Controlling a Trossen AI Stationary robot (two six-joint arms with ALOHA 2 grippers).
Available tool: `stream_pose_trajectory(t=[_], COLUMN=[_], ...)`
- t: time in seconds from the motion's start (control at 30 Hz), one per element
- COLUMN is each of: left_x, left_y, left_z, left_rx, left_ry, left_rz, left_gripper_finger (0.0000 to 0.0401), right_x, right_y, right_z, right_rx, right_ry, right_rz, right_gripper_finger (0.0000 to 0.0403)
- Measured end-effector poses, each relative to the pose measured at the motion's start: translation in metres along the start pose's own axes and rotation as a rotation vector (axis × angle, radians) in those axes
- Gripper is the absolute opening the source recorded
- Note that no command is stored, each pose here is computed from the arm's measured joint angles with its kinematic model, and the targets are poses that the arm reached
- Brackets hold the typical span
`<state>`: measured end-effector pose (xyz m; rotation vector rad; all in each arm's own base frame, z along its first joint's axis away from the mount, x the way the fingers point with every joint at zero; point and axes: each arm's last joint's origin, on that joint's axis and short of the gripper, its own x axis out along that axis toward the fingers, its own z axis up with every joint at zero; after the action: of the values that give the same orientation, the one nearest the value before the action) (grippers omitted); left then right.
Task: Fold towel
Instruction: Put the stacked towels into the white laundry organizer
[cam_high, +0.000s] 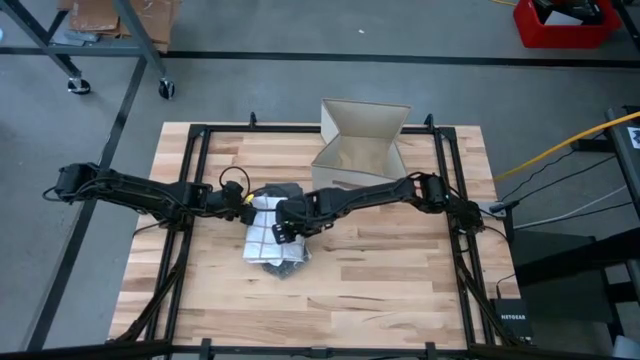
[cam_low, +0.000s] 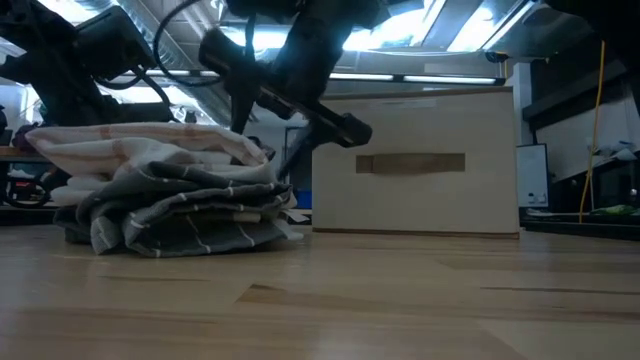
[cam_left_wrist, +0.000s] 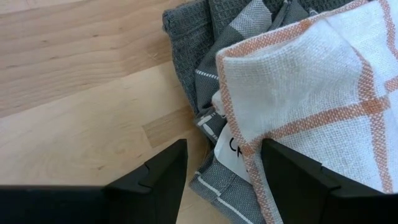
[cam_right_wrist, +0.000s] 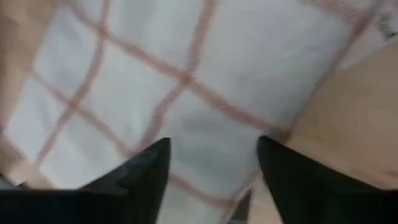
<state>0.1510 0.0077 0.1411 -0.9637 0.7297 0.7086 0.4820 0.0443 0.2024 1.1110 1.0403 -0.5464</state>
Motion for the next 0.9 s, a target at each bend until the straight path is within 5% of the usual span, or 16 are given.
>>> stream_pose_trajectory(t=[0.3,0.9], left_x=[0.000,0.000], left_y=[0.000,0.000], left_z=[0.000,0.000], left_rx=[0.000,-0.002], left_ry=[0.000,0.000], left_rz=[0.000,0.001], left_gripper_finger=[0.0198,0.0198], right_x=[0.000,-0.001], right_y=[-0.005,0.013], right_z=[-0.001,0.006], right_rx=[0.006,-0.008], right_ry=[0.018,-0.055], right_rz=[-0.045,0.137], right_gripper_finger=[0.0329,0.0337])
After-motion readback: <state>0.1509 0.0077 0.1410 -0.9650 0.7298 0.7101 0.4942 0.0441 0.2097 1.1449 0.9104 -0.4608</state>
